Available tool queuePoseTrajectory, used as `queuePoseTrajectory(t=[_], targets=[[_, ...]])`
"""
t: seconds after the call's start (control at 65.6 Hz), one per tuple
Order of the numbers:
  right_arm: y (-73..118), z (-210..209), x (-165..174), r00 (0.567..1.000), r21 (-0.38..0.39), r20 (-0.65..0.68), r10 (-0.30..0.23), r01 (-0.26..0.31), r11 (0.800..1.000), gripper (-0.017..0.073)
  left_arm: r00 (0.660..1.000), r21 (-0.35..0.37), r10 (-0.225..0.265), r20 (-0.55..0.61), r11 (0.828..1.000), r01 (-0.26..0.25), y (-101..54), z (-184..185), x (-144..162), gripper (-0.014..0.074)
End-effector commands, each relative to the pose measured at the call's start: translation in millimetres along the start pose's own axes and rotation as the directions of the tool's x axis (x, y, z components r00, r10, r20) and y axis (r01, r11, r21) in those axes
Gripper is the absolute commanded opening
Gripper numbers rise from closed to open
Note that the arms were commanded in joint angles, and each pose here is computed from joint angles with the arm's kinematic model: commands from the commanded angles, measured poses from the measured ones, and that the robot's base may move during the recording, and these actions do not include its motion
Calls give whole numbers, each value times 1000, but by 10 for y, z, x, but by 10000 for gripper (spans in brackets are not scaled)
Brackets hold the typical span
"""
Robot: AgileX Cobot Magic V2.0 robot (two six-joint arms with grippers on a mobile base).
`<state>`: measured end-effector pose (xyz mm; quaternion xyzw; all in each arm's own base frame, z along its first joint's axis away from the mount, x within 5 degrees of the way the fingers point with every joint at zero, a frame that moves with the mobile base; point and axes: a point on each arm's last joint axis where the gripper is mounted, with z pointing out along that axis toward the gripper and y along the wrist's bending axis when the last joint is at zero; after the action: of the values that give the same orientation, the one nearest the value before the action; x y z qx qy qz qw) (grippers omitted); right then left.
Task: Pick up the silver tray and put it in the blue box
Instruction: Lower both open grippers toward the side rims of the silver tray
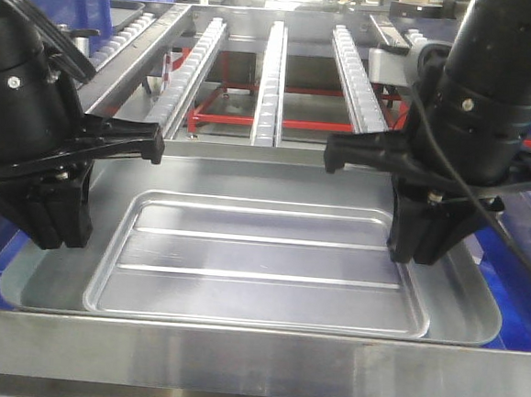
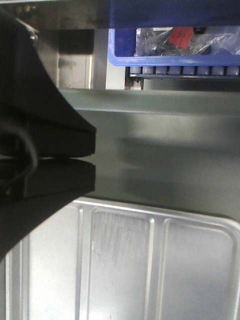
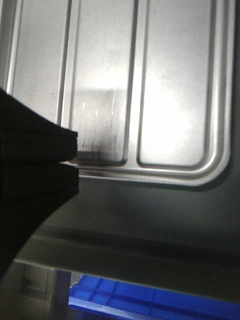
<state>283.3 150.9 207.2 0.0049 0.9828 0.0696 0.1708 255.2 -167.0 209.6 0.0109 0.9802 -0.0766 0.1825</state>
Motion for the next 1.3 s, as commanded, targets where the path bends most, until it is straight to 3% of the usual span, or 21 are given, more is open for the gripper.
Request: queuePoseTrajectory(t=[0.0, 0.442, 0.717, 0.823, 1.037, 1.281], targets=[[30, -150, -116, 997, -30, 82, -6, 9, 1000, 59, 996, 64, -5, 92, 998, -1, -87, -161, -109, -6], [-16, -123, -125, 998, -9, 69, 5, -4, 1000, 58, 991, 111, -19, 135, 994, 4, -133, -173, -150, -6], [-12, -124, -131, 997, -13, 76, 5, -4, 1000, 58, 995, 71, -23, 93, 997, 16, -113, -200, -142, -6], [-12, -124, -131, 997, -13, 76, 5, -4, 1000, 58, 993, 73, -67, 92, 996, 60, -115, -200, -141, -6], [-13, -124, -129, 997, -12, 74, 5, -4, 1000, 58, 990, 36, -37, 133, 999, 32, -199, -215, -95, -6], [-30, -122, -102, 999, 7, 44, 5, -6, 1000, 58, 992, 8, -40, 123, 999, 40, -221, -119, -95, -6]])
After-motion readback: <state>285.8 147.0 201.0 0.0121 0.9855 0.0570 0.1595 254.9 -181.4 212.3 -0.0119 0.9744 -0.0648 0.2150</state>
